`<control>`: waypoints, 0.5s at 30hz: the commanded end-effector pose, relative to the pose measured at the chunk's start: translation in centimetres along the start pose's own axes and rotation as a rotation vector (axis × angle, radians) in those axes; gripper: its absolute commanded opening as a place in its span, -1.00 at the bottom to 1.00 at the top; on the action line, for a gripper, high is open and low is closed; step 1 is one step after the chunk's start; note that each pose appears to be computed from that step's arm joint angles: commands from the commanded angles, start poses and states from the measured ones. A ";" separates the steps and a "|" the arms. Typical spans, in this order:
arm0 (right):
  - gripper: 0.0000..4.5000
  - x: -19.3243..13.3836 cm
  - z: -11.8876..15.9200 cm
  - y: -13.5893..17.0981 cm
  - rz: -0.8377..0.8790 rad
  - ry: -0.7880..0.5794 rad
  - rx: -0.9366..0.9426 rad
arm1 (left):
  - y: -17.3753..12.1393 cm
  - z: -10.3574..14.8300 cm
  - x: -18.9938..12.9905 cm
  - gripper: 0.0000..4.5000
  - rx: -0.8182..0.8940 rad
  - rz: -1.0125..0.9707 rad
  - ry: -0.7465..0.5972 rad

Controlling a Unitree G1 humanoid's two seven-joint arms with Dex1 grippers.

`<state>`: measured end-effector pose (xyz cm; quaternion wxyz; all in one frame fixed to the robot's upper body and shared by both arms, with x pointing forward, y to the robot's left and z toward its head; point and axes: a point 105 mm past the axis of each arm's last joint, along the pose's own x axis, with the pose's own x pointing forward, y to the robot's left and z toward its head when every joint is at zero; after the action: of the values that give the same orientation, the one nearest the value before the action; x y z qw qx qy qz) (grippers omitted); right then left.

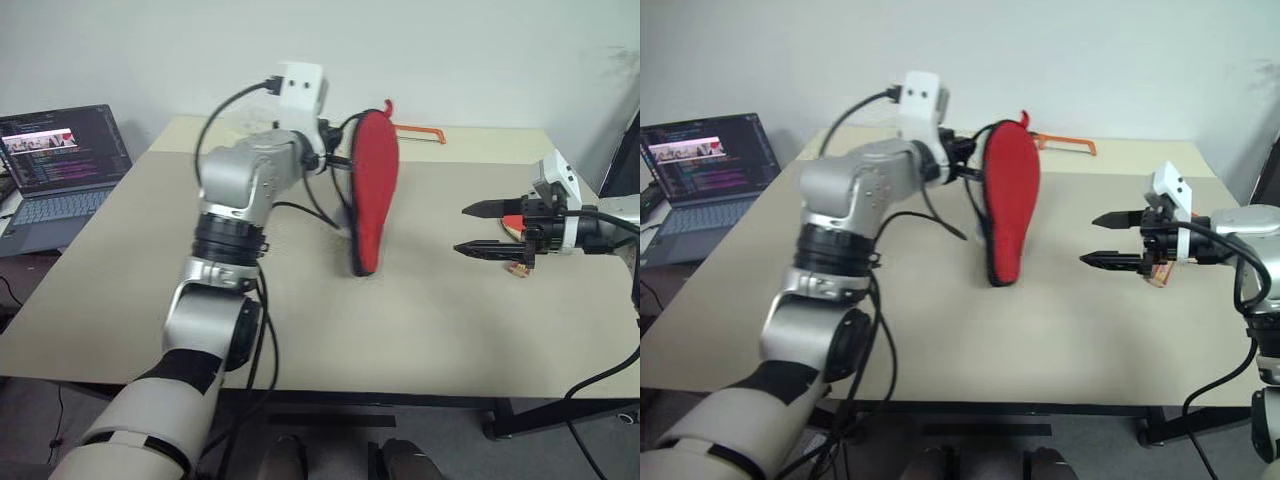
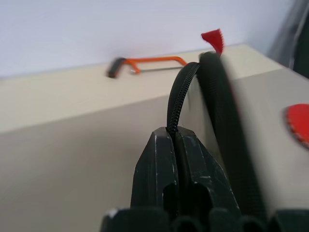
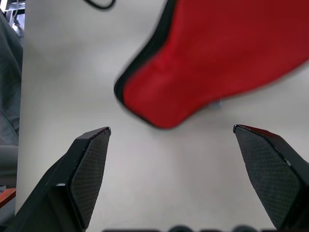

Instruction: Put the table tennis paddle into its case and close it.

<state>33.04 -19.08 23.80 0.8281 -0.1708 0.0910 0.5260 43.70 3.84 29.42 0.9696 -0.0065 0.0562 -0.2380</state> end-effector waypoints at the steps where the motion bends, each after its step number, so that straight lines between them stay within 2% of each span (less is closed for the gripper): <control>1: 1.00 -0.6 1.7 0.1 -0.010 -0.022 -0.057 | -1.6 1.5 0.7 -0.99 -0.041 0.021 -0.041; 8: 1.00 -0.8 1.6 0.2 -0.016 -0.018 -0.055 | -1.9 1.7 2.6 -0.99 -0.068 0.207 -0.119; 11: 1.00 -0.8 1.6 0.3 -0.016 -0.017 -0.053 | -0.7 2.4 2.8 -0.99 -0.106 0.306 -0.171; 15: 1.00 -0.8 1.6 0.4 -0.017 -0.015 -0.051 | -0.7 2.1 3.6 -0.99 -0.150 0.303 -0.178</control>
<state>32.80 -18.93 23.89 0.8283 -0.1752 0.0955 0.5236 47.00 2.18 28.72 0.9931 -0.0846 0.0282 -0.0761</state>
